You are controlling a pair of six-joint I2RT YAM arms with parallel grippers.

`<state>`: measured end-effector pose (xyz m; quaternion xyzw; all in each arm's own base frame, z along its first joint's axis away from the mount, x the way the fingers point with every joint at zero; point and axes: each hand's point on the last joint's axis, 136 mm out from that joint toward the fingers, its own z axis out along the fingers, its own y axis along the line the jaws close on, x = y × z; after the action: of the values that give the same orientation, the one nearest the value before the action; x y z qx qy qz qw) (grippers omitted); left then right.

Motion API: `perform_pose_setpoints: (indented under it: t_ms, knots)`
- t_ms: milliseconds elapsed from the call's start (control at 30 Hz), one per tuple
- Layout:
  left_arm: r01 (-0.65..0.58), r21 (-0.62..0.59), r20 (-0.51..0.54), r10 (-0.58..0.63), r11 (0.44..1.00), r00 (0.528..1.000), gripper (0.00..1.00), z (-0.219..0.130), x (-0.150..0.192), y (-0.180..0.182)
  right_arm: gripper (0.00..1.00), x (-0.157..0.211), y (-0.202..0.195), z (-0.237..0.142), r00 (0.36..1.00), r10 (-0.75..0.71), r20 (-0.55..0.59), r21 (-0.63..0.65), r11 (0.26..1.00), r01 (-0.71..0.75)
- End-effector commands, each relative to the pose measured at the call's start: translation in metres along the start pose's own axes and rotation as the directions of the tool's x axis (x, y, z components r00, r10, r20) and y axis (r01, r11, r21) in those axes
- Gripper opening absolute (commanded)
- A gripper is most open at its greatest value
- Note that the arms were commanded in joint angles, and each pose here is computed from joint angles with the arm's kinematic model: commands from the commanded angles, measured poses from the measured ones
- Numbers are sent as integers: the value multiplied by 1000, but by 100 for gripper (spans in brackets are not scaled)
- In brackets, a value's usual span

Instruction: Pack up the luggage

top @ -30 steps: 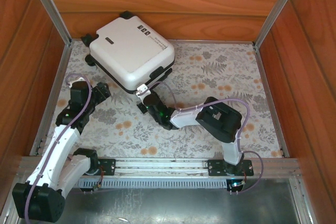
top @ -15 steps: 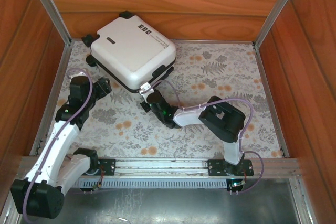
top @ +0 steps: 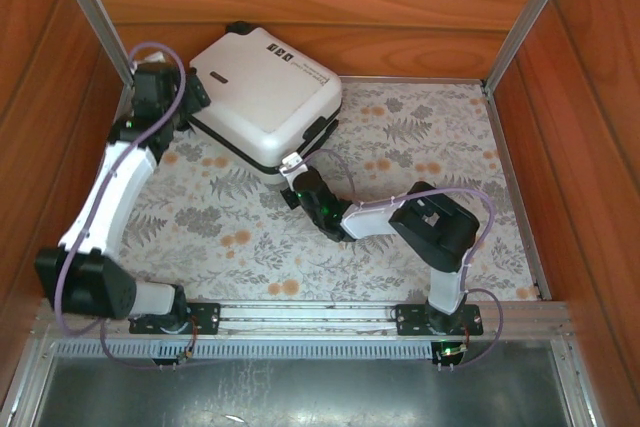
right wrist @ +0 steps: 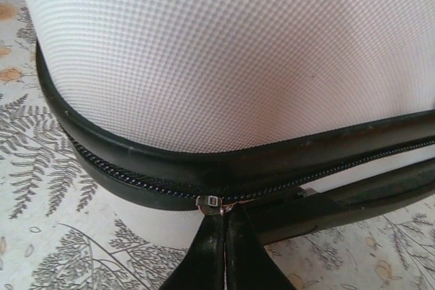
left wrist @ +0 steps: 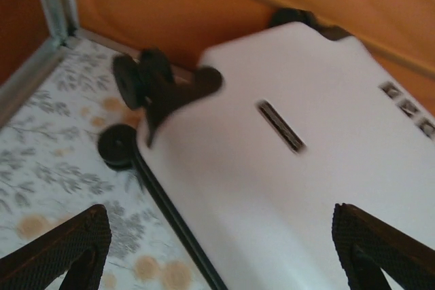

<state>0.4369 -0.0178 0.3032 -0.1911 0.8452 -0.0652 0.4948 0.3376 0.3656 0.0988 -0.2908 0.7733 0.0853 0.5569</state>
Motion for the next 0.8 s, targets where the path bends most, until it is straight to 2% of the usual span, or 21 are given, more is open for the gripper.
perform_pose_setpoints:
  t_ms: [0, 133, 233, 267, 333, 367, 467, 600, 667, 767]
  knots:
    - [-6, -137, -103, -8, 991, 995, 88, 35, -9, 44, 0, 18, -56, -2, 998, 38, -50, 173, 984, -28]
    - [136, -56, -221, -145, 989, 964, 88, 80, -13, 55, 0, 23, -70, -7, 997, 50, -58, 193, 980, -38]
    - [211, -6, -251, -206, 977, 946, 86, 102, -20, 50, 1, 28, -85, -12, 994, 72, -78, 231, 971, -52]
    - [220, 5, -250, -212, 976, 945, 85, 108, -25, 47, 13, 30, -91, -14, 991, 93, -99, 250, 966, -65]
    - [234, 34, -249, -219, 972, 943, 83, 117, -33, 37, 46, 36, -103, -20, 978, 133, -160, 278, 957, -85]
    - [234, 40, -246, -217, 971, 944, 82, 123, -37, 33, 52, 37, -111, -24, 970, 159, -182, 299, 949, -99]
    - [215, 63, -234, -195, 975, 952, 80, 140, -47, 23, 53, 33, -141, -37, 948, 267, -174, 357, 914, -192]
    - [168, 118, -250, -134, 979, 959, 79, 166, -41, 3, 42, 24, -188, -44, 871, 478, -115, 388, 829, -403]
    - [140, 136, -264, -100, 981, 959, 78, 178, -32, -7, 44, 21, -210, -42, 797, 595, -104, 378, 765, -522]
    - [123, 140, -295, -78, 983, 952, 78, 191, -16, -13, 53, 15, -227, -32, 708, 695, -122, 313, 704, -637]
